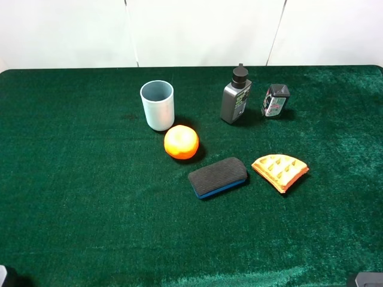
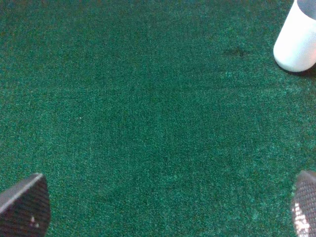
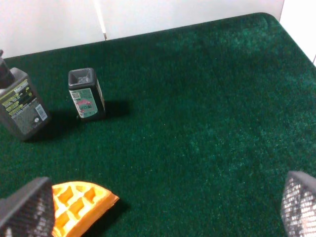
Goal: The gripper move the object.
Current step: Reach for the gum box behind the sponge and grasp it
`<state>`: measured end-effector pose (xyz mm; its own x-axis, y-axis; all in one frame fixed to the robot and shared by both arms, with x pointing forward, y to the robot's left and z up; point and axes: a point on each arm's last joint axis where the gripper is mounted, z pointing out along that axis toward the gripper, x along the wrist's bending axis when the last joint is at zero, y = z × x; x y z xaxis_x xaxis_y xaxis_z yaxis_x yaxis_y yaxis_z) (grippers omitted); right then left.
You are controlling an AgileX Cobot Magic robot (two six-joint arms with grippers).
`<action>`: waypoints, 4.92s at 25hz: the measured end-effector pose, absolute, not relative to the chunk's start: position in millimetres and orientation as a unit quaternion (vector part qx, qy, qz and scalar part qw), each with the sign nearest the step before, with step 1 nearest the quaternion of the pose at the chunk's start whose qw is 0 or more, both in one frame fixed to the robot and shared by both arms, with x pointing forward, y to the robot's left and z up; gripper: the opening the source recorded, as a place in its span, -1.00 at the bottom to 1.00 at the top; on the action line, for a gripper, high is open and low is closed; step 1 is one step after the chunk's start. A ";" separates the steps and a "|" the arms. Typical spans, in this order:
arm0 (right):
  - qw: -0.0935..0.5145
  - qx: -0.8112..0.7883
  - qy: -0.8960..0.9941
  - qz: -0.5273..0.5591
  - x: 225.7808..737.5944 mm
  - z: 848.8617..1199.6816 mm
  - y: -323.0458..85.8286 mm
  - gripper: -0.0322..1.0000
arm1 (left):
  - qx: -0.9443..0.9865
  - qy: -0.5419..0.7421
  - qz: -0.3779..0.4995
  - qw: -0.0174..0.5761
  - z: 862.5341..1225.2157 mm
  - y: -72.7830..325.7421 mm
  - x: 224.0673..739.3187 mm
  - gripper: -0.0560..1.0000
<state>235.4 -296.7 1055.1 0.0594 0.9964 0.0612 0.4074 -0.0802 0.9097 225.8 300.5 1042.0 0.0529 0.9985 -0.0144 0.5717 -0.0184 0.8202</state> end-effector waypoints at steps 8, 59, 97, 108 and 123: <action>0.377 0.623 0.564 0.391 235.4 1055.1 -296.7 0.41 | 0.641 0.612 0.314 0.340 1042.0 300.5 225.8 0.98; 0.224 0.661 0.660 0.278 380.6 1123.9 -291.9 0.41 | 0.641 0.612 0.314 0.340 1042.0 300.5 225.8 0.98; 0.097 0.626 0.758 0.153 601.6 1058.5 -227.9 0.41 | 0.641 0.612 0.314 0.340 1042.0 300.5 225.8 0.98; 0.056 0.635 0.759 0.132 622.3 1016.1 -221.0 0.41 | 0.641 0.612 0.314 0.340 1042.0 300.5 225.8 0.98; 0.030 0.636 0.759 0.135 640.8 970.6 -213.7 0.41 | 0.641 0.612 0.314 0.340 1042.0 300.5 225.8 0.98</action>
